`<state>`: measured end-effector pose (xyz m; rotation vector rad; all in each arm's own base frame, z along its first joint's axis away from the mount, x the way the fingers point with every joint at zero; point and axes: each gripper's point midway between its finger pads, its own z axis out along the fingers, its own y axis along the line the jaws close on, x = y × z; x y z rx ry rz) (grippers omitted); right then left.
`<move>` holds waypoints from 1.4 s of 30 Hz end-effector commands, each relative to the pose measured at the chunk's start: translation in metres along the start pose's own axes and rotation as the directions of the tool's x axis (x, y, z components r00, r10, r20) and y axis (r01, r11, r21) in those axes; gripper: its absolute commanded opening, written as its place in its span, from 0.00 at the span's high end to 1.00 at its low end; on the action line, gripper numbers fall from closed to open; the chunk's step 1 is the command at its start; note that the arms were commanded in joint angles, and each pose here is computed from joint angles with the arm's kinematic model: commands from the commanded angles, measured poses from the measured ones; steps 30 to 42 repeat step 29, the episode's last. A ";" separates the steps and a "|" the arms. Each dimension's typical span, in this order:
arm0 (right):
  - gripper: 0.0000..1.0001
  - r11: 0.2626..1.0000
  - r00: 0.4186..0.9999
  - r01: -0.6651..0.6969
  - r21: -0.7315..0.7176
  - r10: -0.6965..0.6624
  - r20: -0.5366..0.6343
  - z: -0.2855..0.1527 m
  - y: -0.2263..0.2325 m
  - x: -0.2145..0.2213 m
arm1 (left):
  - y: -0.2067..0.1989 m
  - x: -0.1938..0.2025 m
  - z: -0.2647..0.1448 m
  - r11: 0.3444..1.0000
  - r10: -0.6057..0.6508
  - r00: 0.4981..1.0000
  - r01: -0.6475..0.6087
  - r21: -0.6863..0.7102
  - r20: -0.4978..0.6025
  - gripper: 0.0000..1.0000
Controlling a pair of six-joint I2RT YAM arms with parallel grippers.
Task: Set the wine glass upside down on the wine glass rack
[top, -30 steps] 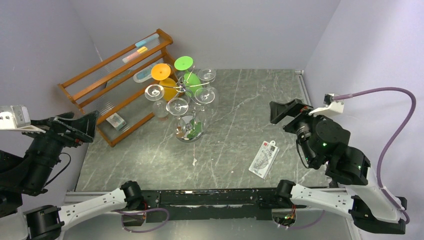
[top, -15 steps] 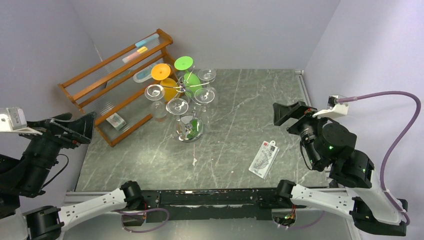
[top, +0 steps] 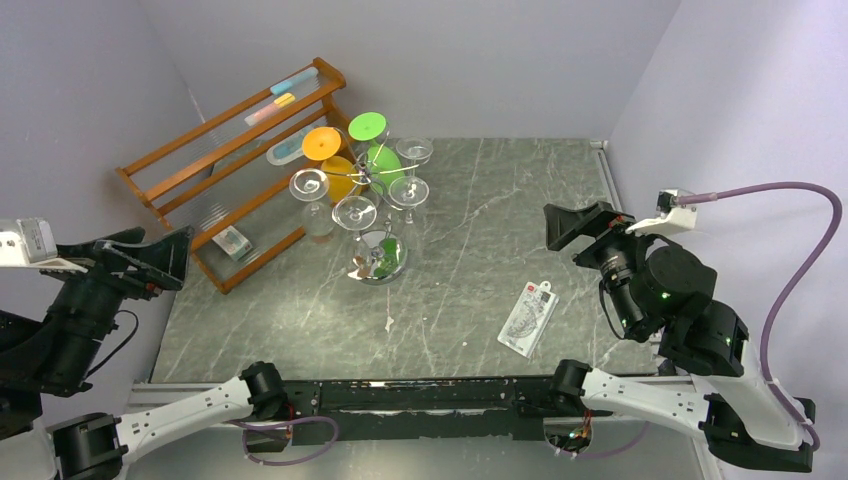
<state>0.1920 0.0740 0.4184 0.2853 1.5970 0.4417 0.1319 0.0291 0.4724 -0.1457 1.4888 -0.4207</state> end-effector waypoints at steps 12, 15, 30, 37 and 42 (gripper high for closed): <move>0.00 1.000 1.000 -0.019 -0.015 0.020 0.007 0.001 0.001 0.005 | 0.000 0.002 -0.001 1.000 0.013 1.000 -0.013 0.021 0.013 0.03; 0.00 0.999 1.000 -0.014 -0.034 0.014 0.003 0.001 0.004 0.006 | 0.000 0.003 -0.001 1.000 0.015 1.000 -0.015 0.022 0.014 0.04; 0.00 0.998 0.999 0.025 -0.058 -0.027 -0.018 0.002 0.008 0.012 | -0.003 0.006 0.001 0.999 0.026 1.000 -0.026 0.023 0.008 0.03; 0.00 0.998 0.999 0.025 -0.058 -0.027 -0.018 0.002 0.008 0.012 | -0.003 0.006 0.001 0.999 0.026 1.000 -0.026 0.023 0.008 0.03; 0.00 0.998 0.999 0.025 -0.058 -0.027 -0.018 0.002 0.008 0.012 | -0.003 0.006 0.001 0.999 0.026 1.000 -0.026 0.023 0.008 0.03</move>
